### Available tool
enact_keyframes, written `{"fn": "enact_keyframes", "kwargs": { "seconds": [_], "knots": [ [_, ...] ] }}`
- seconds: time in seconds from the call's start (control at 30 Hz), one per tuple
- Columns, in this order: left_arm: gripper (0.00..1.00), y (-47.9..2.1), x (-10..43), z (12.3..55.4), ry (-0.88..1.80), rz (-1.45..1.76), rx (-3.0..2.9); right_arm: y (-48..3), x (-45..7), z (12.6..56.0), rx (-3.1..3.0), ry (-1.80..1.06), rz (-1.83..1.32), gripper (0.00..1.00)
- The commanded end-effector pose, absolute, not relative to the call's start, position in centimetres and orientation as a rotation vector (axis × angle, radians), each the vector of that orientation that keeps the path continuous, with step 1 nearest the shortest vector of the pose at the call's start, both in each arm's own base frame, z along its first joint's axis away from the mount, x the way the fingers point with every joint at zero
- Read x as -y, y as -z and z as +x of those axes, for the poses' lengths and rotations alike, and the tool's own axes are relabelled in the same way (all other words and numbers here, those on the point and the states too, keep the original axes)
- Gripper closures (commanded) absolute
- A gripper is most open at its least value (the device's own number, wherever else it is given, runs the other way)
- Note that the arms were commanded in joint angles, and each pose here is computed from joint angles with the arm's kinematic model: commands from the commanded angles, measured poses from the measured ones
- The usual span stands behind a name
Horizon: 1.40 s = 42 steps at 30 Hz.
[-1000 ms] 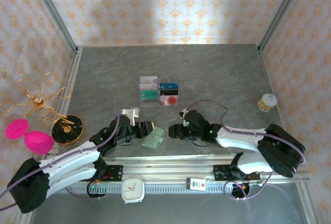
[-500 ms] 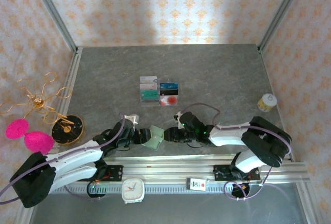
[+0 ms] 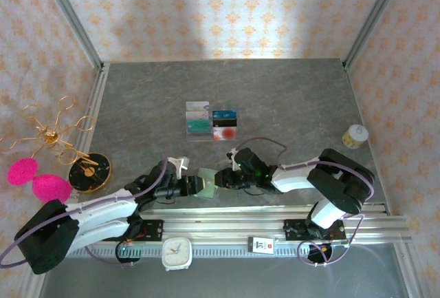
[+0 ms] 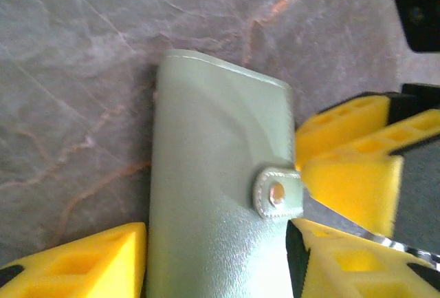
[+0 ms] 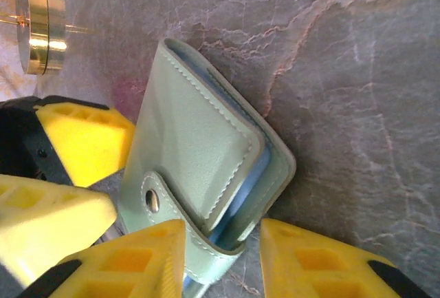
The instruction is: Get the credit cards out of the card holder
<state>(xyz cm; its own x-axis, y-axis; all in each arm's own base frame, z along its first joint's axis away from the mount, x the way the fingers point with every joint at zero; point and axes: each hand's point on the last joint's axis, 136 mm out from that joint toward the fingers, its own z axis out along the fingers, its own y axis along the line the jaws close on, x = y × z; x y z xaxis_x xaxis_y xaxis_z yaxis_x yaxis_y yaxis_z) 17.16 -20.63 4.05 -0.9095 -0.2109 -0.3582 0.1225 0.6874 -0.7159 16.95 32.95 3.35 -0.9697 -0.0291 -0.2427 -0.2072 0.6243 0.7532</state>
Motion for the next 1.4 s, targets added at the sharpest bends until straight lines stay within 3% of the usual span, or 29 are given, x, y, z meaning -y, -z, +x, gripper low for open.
{"fn": "enact_keyframes", "kwargs": {
  "seconds": [0.0,0.47,0.63,0.8,0.9,1.0,1.37],
  "knots": [
    [0.49,-7.1,22.2,17.1,1.309,-0.091,-2.355,-4.2,-33.9,17.6,-2.591,-1.294,-0.207,0.69],
    [0.49,-8.6,23.1,17.1,1.47,-0.115,-2.235,-4.7,-35.1,17.0,-2.569,-1.391,-0.27,0.75],
    [0.41,-8.5,23.1,17.3,1.46,-0.109,-2.23,-5.2,-35.3,16.7,-2.551,-1.433,-0.287,0.76],
    [0.3,-5.3,20.6,18.1,1.16,-0.171,-2.367,-5.0,-35.0,16.8,-2.564,-1.406,-0.268,0.73],
    [0.29,-5.1,20.3,17.9,1.177,-0.2,-2.346,-4.8,-35.0,17.0,-2.571,-1.392,-0.249,0.81],
    [0.29,-4.9,20.3,17.8,1.173,-0.189,-2.356,-4.4,-34.9,17.3,-2.575,-1.369,-0.235,1.0],
    [0.18,-6.9,20.1,17.9,1.191,-0.125,-2.254,-9.3,-33.7,18.1,-2.395,-1.415,-0.349,1.0]
  ]
}}
